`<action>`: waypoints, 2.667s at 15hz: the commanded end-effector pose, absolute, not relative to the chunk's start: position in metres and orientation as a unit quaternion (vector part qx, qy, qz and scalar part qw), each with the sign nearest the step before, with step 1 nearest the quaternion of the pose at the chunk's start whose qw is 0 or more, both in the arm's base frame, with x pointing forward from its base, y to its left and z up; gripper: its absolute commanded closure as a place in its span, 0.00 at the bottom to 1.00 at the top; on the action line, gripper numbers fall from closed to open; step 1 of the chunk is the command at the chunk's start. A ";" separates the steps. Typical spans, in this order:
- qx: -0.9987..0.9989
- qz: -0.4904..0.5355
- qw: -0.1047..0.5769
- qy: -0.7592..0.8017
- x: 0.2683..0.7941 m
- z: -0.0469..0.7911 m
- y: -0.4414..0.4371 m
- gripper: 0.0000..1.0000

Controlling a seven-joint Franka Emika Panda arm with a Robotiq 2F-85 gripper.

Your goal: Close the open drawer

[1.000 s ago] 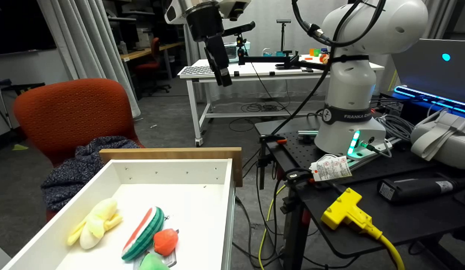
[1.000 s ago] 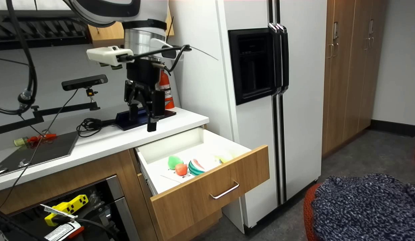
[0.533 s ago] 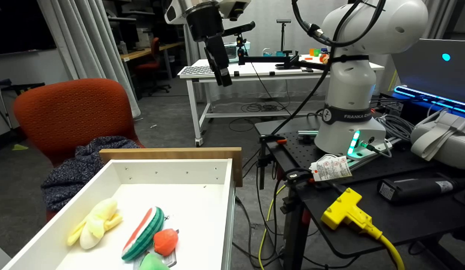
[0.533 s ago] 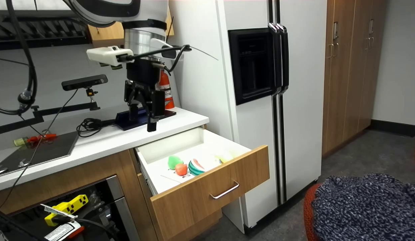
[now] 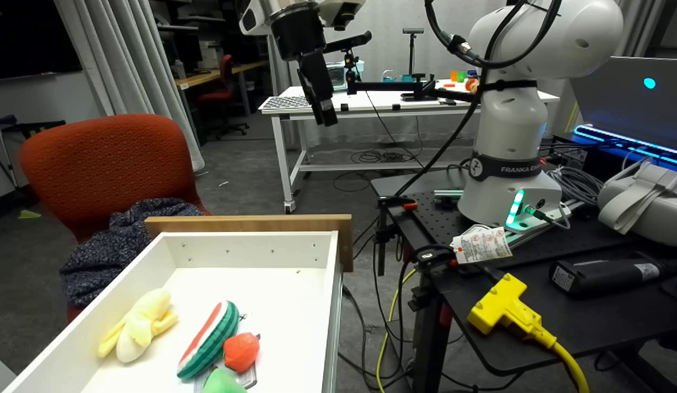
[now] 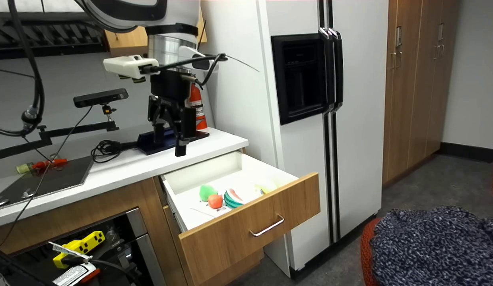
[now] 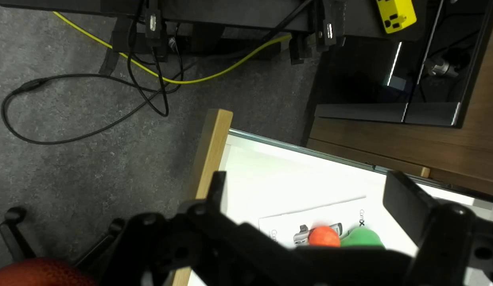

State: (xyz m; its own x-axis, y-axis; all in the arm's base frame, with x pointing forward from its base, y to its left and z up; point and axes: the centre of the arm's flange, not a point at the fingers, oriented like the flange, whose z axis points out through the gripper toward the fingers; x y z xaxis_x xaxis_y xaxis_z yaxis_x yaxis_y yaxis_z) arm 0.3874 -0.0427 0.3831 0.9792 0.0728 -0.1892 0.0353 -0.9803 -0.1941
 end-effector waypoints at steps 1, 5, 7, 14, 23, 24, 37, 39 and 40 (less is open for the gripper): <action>-0.994 0.065 0.080 -0.033 0.402 0.382 -0.049 0.00; -0.999 0.007 0.029 -0.037 0.426 0.382 -0.057 0.00; -0.999 -0.022 0.004 -0.034 0.436 0.379 -0.061 0.00; -0.999 -0.036 -0.001 -0.039 0.438 0.376 -0.058 0.00; -0.991 -0.122 -0.054 0.018 0.526 0.373 -0.136 0.00; -0.991 -0.122 -0.055 0.022 0.535 0.367 -0.144 0.00; -0.998 -0.027 -0.052 0.029 0.575 0.250 -0.180 0.00; -0.998 -0.021 -0.052 0.026 0.573 0.243 -0.177 0.00; -0.998 -0.018 -0.052 0.024 0.571 0.241 -0.176 0.00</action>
